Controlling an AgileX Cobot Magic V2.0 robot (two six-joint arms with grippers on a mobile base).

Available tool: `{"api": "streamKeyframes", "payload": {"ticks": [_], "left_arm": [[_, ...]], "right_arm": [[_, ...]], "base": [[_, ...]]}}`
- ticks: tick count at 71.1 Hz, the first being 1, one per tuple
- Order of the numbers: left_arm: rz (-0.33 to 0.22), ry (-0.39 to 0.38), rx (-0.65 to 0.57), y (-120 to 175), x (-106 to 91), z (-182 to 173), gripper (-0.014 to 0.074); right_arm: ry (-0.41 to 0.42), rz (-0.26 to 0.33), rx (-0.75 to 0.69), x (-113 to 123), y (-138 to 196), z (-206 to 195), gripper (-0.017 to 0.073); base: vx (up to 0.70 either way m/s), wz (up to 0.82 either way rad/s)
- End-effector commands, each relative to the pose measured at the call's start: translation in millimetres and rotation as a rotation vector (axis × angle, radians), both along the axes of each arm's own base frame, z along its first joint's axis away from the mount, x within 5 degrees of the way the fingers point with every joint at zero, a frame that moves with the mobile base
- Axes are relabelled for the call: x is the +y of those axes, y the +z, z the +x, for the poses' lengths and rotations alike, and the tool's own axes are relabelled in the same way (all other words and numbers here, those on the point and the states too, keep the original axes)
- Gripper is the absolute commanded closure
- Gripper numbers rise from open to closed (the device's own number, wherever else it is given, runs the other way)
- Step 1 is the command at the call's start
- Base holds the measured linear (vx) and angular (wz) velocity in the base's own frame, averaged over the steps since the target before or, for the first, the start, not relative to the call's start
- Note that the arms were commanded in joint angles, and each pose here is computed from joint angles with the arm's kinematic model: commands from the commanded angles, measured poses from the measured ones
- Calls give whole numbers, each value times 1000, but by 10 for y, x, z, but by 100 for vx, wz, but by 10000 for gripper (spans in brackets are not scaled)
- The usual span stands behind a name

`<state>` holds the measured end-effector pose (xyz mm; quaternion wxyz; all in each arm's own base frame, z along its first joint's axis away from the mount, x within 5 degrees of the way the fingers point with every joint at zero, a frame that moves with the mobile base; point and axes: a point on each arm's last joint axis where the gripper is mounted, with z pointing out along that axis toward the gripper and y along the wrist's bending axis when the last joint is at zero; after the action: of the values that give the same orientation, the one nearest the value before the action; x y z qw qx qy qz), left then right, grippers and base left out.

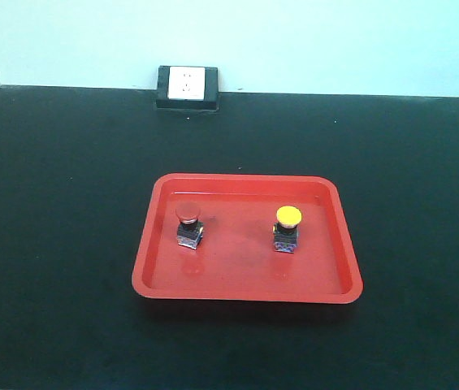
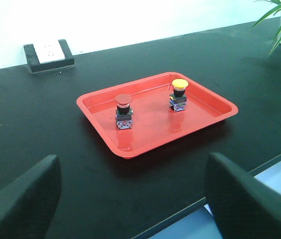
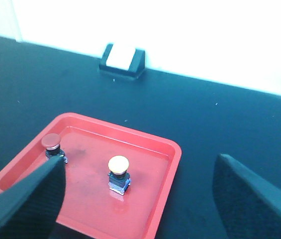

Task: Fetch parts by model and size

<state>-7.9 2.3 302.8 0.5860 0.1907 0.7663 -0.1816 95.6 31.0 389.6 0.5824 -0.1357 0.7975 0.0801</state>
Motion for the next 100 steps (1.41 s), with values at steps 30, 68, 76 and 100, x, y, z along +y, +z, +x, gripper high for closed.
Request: {"api": "streamKeyframes", "payload": {"ticks": [30, 68, 76, 100], "left_arm": [[-56, -8, -81, 111, 12, -30, 24], [-56, -8, -84, 113, 12, -30, 602], [-56, -8, -84, 113, 12, -30, 601], [-56, -8, -84, 113, 12, -30, 599]], "right_arm": [[42, 88, -365, -305, -535, -880, 3], [50, 116, -370, -260, -748, -792, 326], [51, 119, -368, -259, -749, -792, 571], [51, 113, -344, -259, -771, -791, 569]], "base": [[0, 0], [0, 0], [0, 0], [0, 0]]}}
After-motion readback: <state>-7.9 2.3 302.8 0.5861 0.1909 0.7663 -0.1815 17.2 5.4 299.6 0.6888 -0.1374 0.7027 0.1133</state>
